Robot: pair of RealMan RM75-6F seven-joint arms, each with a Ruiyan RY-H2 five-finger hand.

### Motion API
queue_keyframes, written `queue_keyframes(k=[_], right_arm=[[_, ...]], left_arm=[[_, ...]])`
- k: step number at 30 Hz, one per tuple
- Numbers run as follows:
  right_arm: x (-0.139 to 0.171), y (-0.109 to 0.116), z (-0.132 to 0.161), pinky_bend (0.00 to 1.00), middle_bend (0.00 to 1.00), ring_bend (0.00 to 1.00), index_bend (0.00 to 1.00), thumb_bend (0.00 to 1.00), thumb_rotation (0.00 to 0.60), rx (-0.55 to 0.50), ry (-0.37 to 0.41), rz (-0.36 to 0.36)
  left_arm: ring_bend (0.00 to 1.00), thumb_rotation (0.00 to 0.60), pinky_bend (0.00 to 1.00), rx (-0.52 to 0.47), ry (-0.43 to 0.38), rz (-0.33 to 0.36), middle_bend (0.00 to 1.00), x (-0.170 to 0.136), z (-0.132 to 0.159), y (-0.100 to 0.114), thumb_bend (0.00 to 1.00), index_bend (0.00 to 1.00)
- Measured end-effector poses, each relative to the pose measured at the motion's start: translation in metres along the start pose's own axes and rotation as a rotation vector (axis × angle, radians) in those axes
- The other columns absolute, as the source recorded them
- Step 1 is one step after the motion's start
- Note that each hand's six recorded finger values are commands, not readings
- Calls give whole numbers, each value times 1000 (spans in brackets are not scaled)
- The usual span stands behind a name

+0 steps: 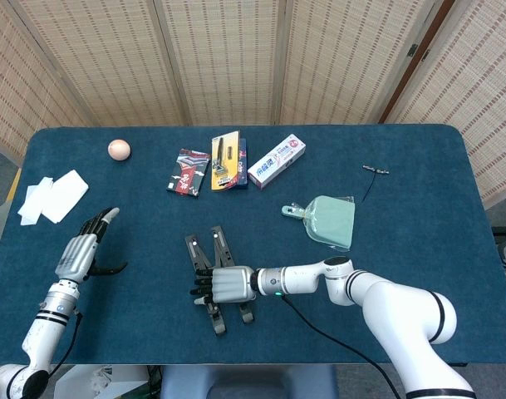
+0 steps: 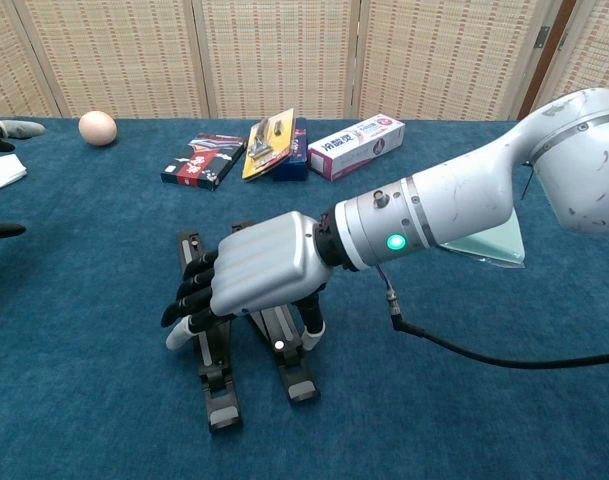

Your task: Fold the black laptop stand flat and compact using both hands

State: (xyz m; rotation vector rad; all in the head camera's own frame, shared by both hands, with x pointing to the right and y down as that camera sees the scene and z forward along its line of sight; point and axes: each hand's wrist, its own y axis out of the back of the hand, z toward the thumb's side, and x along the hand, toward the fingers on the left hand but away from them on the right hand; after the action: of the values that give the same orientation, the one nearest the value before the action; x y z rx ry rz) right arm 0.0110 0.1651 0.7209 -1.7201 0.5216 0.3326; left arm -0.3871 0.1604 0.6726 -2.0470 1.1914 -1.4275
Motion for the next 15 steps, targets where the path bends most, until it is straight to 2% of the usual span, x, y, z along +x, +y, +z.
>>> queue_keyframes(k=[9, 15], right_arm=[[-8, 2, -2, 0, 6, 0, 0, 55, 600, -16, 4, 15], [-12, 1, -4, 0, 98, 0, 0, 150, 600, -21, -2, 23]], left_arm=[[0, 600, 0, -9, 7, 1, 0, 0, -4, -1, 170, 0], [0, 600, 0, -13, 6, -1, 0, -1, -6, -2, 170, 0]])
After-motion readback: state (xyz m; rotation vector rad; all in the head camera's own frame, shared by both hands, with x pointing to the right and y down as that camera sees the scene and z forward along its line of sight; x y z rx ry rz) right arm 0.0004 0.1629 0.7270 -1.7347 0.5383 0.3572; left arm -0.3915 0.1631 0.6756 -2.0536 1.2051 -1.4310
